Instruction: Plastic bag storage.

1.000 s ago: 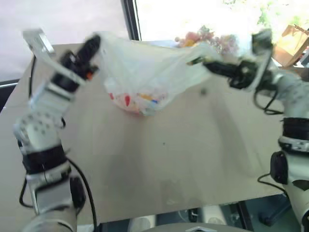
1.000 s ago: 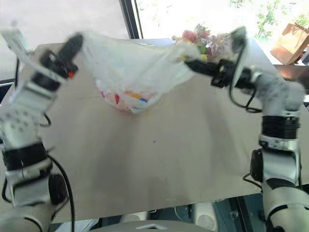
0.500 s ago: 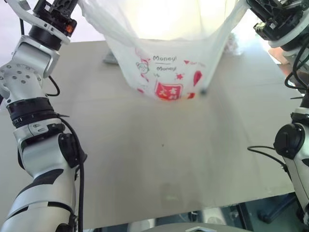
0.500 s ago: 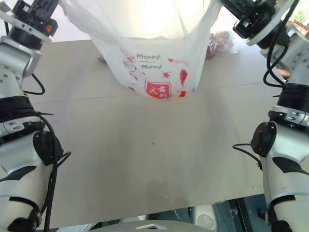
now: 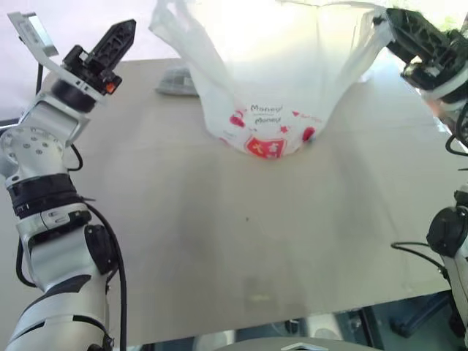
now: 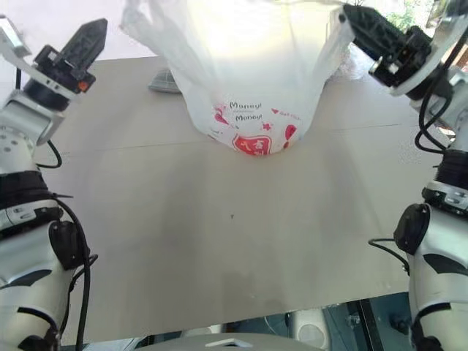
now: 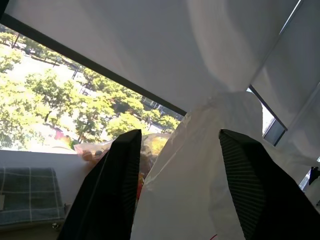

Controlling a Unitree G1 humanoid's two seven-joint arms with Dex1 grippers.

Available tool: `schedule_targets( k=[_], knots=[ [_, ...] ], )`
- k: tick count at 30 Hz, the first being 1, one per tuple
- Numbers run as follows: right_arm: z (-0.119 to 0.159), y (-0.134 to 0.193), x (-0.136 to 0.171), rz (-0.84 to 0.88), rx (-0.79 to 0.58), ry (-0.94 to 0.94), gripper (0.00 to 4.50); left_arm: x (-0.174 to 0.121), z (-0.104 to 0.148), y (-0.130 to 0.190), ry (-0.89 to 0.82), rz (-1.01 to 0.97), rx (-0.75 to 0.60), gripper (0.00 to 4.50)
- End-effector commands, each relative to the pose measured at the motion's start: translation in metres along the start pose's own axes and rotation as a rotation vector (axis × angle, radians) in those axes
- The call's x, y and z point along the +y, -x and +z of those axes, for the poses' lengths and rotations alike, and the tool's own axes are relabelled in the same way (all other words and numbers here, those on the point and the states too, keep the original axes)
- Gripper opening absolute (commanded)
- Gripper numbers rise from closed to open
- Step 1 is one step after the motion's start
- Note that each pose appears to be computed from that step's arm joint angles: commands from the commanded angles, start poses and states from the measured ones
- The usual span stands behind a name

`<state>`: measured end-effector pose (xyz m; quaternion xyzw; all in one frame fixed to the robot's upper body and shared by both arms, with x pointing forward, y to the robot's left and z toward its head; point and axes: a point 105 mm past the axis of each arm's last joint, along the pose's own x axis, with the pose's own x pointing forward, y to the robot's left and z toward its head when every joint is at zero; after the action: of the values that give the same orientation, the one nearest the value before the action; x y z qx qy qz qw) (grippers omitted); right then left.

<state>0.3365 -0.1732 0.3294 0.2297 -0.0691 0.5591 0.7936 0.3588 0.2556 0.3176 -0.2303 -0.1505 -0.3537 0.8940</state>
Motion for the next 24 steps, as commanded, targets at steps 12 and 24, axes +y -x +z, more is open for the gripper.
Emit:
schedule_targets(
  k=[12,24],
  knots=[
    [-0.131,0.136,-0.011,-0.333,0.485,0.156,4.50,-0.009,-0.163,0.150,-0.245,0.247,0.616,4.47],
    [-0.186,0.174,-0.021,-0.460,0.347,0.446,4.50,-0.049,-0.206,0.188,-0.345,0.381,0.552,4.47]
  ],
)
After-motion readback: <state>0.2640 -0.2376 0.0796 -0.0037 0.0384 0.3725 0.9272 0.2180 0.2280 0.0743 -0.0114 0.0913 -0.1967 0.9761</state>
